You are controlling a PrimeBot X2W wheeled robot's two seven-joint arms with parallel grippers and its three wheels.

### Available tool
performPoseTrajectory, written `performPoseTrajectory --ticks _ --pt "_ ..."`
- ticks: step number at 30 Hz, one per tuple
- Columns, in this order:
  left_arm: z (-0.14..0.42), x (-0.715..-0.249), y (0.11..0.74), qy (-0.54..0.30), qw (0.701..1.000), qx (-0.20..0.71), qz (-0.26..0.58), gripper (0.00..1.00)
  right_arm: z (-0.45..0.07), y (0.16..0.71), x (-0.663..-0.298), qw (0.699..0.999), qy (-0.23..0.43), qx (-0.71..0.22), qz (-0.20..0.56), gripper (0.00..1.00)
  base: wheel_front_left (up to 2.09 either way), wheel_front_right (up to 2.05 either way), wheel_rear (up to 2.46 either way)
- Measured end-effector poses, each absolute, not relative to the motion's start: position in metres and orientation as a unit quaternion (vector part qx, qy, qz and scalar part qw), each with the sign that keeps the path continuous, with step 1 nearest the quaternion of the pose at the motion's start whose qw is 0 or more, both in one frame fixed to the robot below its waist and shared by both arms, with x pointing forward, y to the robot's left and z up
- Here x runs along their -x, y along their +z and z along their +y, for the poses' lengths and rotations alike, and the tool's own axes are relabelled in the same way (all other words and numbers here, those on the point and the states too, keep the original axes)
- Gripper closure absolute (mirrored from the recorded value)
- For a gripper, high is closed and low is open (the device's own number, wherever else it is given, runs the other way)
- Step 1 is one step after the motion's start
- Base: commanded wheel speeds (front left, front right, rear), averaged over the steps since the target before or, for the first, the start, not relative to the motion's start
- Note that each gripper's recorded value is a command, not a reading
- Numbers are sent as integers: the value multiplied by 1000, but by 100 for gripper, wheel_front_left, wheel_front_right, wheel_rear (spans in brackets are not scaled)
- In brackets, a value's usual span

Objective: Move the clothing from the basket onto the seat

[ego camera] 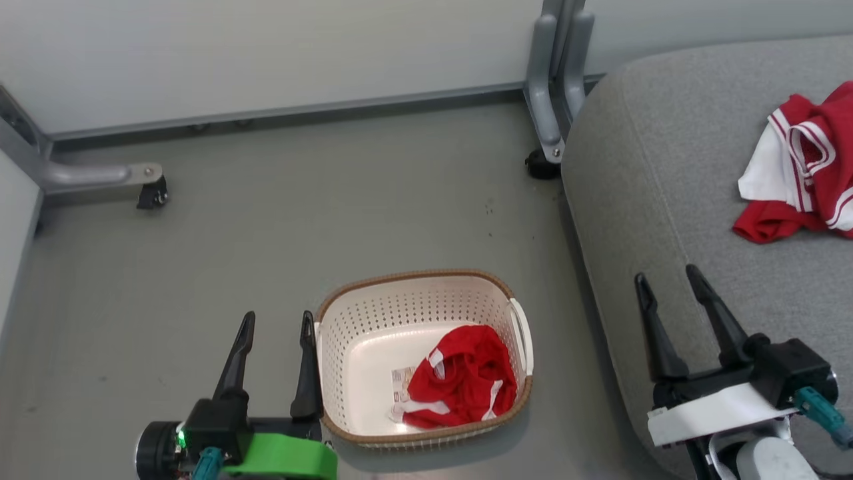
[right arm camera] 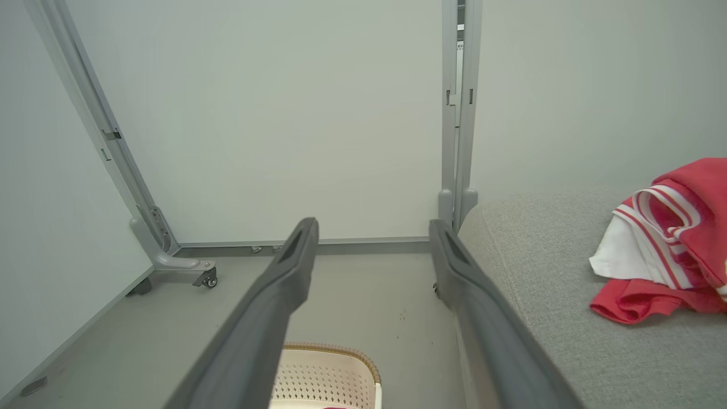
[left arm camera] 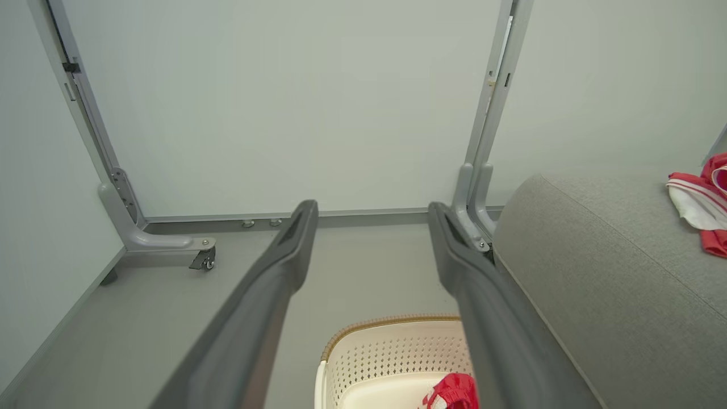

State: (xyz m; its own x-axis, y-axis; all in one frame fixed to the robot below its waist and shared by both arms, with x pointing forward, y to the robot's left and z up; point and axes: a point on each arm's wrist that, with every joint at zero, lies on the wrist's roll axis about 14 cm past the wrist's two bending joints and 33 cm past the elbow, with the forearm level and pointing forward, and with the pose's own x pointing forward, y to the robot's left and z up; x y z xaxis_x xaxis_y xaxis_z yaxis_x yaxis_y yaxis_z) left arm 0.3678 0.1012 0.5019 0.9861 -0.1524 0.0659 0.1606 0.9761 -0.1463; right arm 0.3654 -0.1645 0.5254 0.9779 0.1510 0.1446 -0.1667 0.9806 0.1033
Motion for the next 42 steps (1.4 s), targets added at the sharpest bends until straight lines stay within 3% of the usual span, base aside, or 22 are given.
performPoseTrajectory --ticks 10,20,37,42 --pt "53 -432 444 -189 981 20 35 0 -184 506 -422 996 54 -49 -54 0 0 0 0" --pt "-9 -474 339 -347 925 -58 143 0 -187 485 -477 996 43 -53 -60 0 0 0 0" --pt "-54 -445 158 -480 797 -128 345 0 -204 416 -512 999 16 -23 -16 0 0 0 0" --pt "-48 -450 124 -482 783 -138 367 0 -209 398 -514 1000 12 -19 1 0 0 0 0"
